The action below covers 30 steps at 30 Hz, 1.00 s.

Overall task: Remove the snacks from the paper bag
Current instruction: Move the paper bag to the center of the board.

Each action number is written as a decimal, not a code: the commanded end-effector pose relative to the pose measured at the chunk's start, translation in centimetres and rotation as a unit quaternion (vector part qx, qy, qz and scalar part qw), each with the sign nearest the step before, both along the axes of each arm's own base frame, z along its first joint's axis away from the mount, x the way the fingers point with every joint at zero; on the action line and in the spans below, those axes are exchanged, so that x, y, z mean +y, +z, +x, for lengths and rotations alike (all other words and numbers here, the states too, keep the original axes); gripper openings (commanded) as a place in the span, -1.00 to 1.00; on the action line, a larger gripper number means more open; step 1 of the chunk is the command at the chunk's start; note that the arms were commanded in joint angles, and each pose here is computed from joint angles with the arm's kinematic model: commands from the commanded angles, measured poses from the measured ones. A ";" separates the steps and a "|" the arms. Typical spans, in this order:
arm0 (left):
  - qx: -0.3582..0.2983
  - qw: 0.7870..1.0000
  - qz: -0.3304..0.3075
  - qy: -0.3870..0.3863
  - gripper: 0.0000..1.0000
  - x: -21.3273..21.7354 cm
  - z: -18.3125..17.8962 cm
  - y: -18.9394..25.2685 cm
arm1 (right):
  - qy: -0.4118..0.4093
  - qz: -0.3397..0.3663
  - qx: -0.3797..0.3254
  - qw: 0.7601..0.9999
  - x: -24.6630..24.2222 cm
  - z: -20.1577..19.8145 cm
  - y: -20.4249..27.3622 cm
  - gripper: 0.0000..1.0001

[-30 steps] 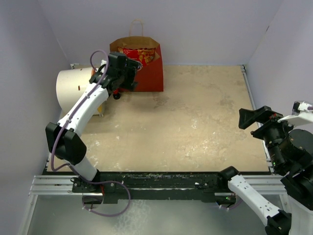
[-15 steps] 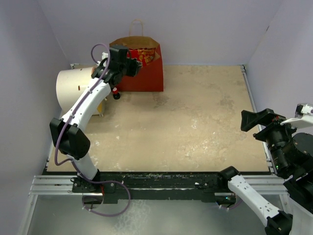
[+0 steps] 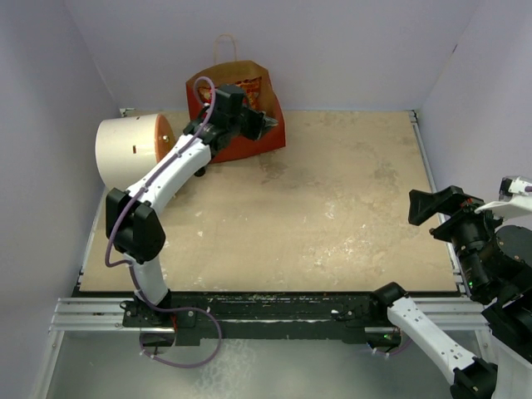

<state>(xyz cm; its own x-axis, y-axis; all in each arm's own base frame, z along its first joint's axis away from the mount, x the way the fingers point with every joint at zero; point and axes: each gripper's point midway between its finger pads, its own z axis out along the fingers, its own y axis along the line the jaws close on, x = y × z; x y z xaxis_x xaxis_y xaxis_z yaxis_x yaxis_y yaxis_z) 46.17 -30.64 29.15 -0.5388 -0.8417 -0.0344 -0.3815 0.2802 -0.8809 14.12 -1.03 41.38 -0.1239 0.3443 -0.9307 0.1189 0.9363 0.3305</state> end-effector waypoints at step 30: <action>0.036 0.989 0.126 -0.071 -0.99 11.4 -26.5 -0.2 | 0.216 0.011 0.012 0.976 11.5 7.4 -0.9 0.99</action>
<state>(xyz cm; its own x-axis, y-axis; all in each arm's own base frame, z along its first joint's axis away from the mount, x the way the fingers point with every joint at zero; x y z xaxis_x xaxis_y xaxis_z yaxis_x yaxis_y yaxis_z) 21.90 -22.93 30.19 -0.7056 -0.6919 -0.1527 -0.3064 0.4923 -0.8147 18.94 6.21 39.20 -0.2680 0.3090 -0.9125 -0.1100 0.9312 0.3476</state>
